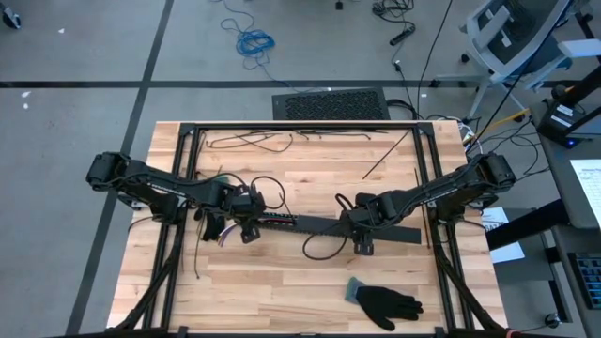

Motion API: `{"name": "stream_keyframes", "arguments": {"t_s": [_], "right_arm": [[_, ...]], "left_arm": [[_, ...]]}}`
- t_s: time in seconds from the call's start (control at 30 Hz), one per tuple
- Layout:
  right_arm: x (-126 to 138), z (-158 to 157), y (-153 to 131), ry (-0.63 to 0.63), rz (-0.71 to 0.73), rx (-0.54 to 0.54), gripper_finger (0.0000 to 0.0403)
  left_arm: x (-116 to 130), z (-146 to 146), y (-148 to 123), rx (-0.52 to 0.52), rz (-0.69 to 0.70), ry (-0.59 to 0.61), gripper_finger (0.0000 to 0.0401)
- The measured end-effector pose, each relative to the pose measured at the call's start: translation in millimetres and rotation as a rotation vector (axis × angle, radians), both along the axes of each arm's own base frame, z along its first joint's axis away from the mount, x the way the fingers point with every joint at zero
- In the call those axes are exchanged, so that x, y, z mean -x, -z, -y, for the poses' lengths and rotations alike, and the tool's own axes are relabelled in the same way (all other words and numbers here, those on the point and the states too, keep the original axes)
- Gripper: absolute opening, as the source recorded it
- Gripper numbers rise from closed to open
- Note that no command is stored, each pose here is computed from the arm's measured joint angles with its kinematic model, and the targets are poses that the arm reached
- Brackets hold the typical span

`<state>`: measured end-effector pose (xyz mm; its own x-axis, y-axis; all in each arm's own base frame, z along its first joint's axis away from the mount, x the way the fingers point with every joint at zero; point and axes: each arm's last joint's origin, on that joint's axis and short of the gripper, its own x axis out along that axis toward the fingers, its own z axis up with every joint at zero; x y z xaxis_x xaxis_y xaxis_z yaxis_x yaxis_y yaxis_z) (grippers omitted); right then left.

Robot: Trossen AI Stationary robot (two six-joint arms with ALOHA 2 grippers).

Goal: Ziptie cables
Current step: Close the cable duct with the cable duct cover

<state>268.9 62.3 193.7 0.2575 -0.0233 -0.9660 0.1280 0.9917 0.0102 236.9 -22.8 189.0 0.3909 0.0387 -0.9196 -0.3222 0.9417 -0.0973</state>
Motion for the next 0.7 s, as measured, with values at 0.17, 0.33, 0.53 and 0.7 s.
{"name": "stream_keyframes", "arguments": {"t_s": [0.17, 0.33, 0.53, 0.7], "right_arm": [[0, 0, 0, 0.002, -0.002, -0.004, 0.0226], [0, 0, 0, 0.007, -0.003, -0.006, 0.0226], [9, 2, 14, 0.023, -0.045, -0.004, 0.0226], [6, 1, 11, 0.014, -0.027, -0.007, 0.0226]], "left_arm": [[-2, 0, -1, 0.002, 0.019, 0.0, 0.0052], [-2, 0, -1, 0.002, 0.02, 0.001, 0.0052], [-5, 0, -2, 0.005, 0.052, 0.001, 0.0052], [-5, 0, -2, 0.005, 0.052, 0.001, 0.0052]]}}
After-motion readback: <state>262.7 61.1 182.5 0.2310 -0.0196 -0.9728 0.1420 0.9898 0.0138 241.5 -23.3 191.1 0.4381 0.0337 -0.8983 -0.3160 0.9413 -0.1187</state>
